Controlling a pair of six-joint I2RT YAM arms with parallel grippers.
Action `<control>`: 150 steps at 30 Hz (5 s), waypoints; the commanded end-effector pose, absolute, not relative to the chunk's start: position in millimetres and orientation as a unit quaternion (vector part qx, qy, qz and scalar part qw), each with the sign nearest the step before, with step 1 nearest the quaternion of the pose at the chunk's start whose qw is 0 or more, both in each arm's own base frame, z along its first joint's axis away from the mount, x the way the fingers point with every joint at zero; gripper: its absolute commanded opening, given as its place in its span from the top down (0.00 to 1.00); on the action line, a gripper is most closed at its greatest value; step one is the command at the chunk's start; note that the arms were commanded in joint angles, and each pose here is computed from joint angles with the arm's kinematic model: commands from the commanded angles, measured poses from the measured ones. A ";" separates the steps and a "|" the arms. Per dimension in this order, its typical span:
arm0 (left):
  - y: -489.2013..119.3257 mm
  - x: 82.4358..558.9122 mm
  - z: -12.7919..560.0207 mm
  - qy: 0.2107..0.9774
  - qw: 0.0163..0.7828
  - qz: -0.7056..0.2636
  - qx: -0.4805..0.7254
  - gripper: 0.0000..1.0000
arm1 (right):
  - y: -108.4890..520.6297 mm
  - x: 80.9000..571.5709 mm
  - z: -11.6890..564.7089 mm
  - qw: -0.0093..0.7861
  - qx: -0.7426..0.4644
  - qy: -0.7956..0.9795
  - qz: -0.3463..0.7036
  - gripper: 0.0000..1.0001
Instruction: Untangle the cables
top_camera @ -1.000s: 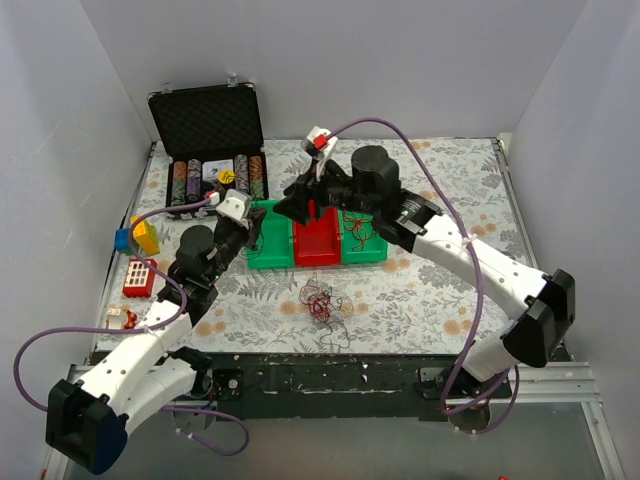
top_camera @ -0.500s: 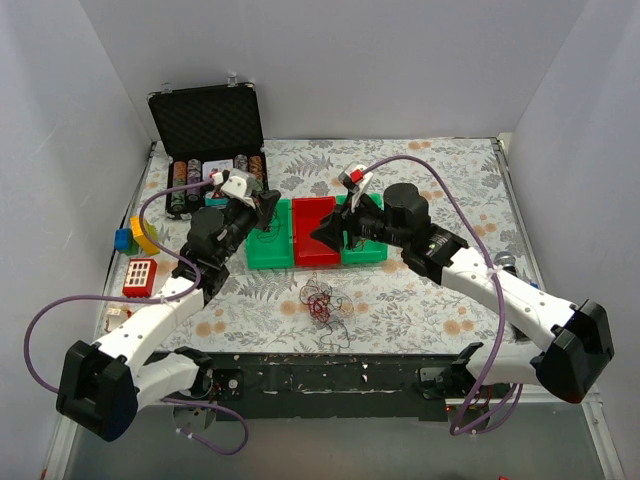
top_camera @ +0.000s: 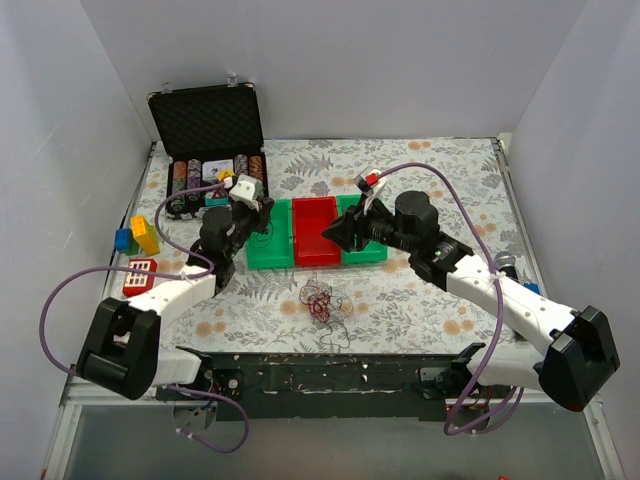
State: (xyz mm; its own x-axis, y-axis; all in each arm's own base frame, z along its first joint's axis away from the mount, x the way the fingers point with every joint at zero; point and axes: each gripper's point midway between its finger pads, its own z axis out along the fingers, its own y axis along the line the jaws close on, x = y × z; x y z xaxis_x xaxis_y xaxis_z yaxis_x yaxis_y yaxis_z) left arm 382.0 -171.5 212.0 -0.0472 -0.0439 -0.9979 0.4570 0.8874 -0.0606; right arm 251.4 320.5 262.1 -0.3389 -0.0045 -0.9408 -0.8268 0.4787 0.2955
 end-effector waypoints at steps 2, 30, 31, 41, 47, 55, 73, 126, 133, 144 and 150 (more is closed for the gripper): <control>-165.8 397.5 196.7 0.694 0.680 -0.134 0.197 1.00 | 320.6 257.7 280.5 0.516 -0.287 0.679 0.436 0.53; -183.1 422.4 113.6 0.814 0.522 -0.143 0.211 0.77 | 317.5 263.7 264.4 0.494 -0.278 0.690 0.450 0.55; -185.0 421.1 115.4 0.814 0.520 -0.147 0.212 0.70 | 318.2 263.2 263.8 0.493 -0.279 0.690 0.450 0.54; -191.8 416.7 148.7 0.813 0.519 -0.179 0.195 0.40 | 319.8 261.8 267.3 0.489 -0.283 0.688 0.455 0.54; -191.2 415.8 188.1 0.805 0.533 -0.185 0.184 0.20 | 322.1 262.1 268.0 0.486 -0.286 0.687 0.458 0.54; -176.3 420.1 221.1 0.806 0.543 -0.172 0.164 0.19 | 323.0 262.8 259.6 0.478 -0.286 0.694 0.456 0.55; -234.6 233.0 174.6 0.615 0.442 -0.363 0.543 0.20 | 305.7 215.5 134.5 0.347 -0.318 0.772 0.427 0.57; -279.2 175.3 222.3 0.529 0.460 -0.367 0.612 1.00 | 315.2 192.1 238.4 0.456 -0.387 0.644 0.477 0.18; -279.2 176.4 246.9 0.521 0.478 -0.365 0.605 1.00 | 324.3 166.2 244.8 0.446 -0.440 0.590 0.509 0.16; -281.4 174.1 272.6 0.504 0.490 -0.370 0.607 1.00 | 344.0 171.7 246.5 0.465 -0.439 0.570 0.516 0.20; -286.8 172.4 313.0 0.489 0.506 -0.390 0.594 1.00 | 353.5 187.0 227.8 0.463 -0.421 0.596 0.503 0.34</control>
State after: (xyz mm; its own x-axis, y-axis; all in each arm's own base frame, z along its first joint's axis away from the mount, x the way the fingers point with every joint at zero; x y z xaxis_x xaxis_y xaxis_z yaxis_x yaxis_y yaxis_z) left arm 180.4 -282.9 269.5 0.1879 0.2653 -0.9457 0.9803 0.0094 0.1974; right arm 173.5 343.6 215.3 -0.2553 -0.0900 -0.9627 -0.9628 0.1148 0.2446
